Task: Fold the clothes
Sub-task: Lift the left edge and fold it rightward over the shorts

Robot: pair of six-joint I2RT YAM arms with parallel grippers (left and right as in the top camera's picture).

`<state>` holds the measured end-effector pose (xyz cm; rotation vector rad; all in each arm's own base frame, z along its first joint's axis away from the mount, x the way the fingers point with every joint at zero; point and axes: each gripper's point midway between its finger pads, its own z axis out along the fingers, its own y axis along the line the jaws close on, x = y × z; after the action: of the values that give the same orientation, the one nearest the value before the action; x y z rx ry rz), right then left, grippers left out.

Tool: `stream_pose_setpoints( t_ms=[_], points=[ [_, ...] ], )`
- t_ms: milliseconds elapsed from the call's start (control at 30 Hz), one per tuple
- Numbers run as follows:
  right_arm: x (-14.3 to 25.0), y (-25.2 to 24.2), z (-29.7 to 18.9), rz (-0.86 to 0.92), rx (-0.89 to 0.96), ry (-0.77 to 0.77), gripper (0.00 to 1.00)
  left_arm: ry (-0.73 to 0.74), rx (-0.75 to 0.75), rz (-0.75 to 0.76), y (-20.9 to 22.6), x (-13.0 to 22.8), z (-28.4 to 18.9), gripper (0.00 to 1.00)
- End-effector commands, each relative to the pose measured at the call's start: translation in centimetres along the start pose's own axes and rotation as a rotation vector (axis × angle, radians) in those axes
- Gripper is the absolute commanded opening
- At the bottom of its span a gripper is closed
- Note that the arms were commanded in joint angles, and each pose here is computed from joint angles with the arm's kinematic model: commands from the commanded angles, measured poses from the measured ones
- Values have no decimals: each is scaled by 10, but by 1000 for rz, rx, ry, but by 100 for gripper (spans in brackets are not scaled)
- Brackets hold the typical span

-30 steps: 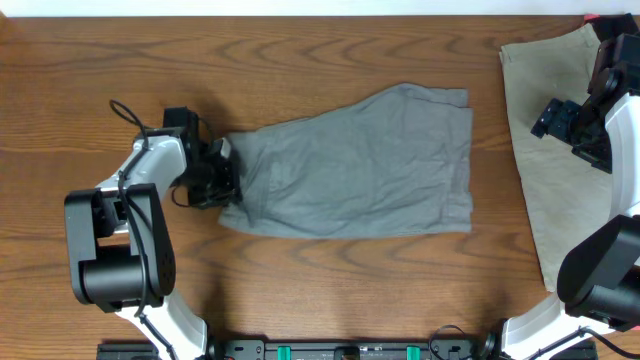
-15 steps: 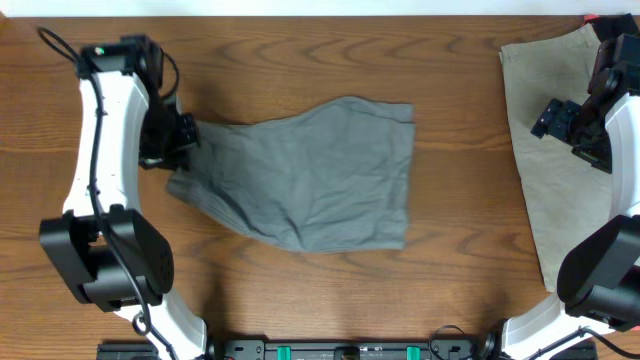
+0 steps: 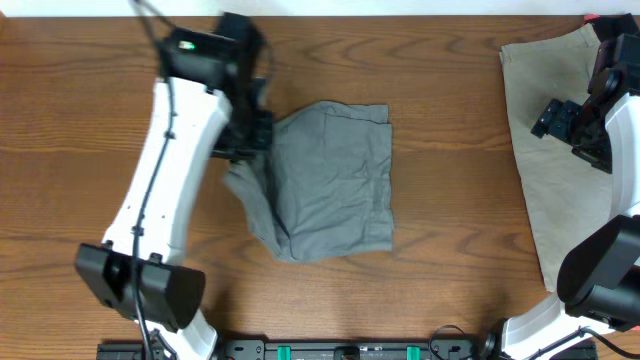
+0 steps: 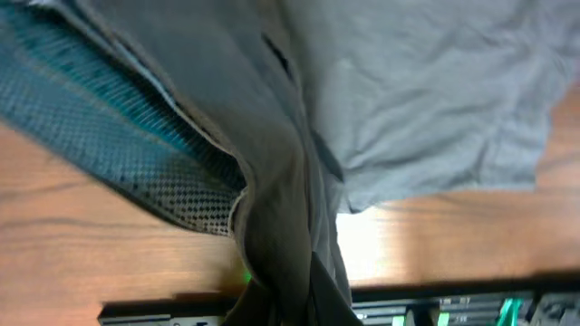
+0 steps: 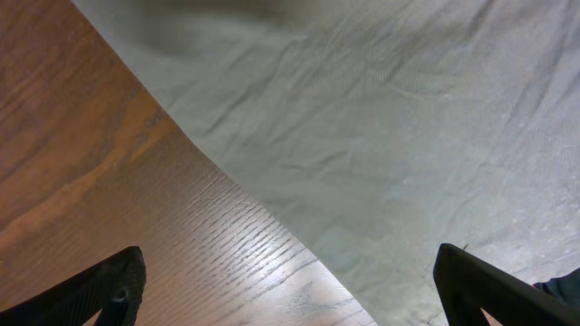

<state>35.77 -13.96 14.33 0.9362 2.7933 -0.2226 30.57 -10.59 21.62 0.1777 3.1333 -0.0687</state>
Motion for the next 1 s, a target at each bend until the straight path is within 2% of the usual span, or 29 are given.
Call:
stream_pose_setpoints(
  t_ms=[0,333,533,700,967],
  points=[
    [-2,-2,-2,11,5,-8,99,27,49,88,-39,16,5,6],
    [-2,-2,-2,11,5,-8,99,30,56,228,-112,35,52,6],
    [-2,-2,-2,11,5,-8,99,-32,90,309,-146,33,86,6],
    [-2,-2,-2,11,5,-8,99,-81,117,342,-163,29,101,6],
    [-2,-2,-2,11,5,-8,99,-124,144,306,-170,21,120,6]
  ],
)
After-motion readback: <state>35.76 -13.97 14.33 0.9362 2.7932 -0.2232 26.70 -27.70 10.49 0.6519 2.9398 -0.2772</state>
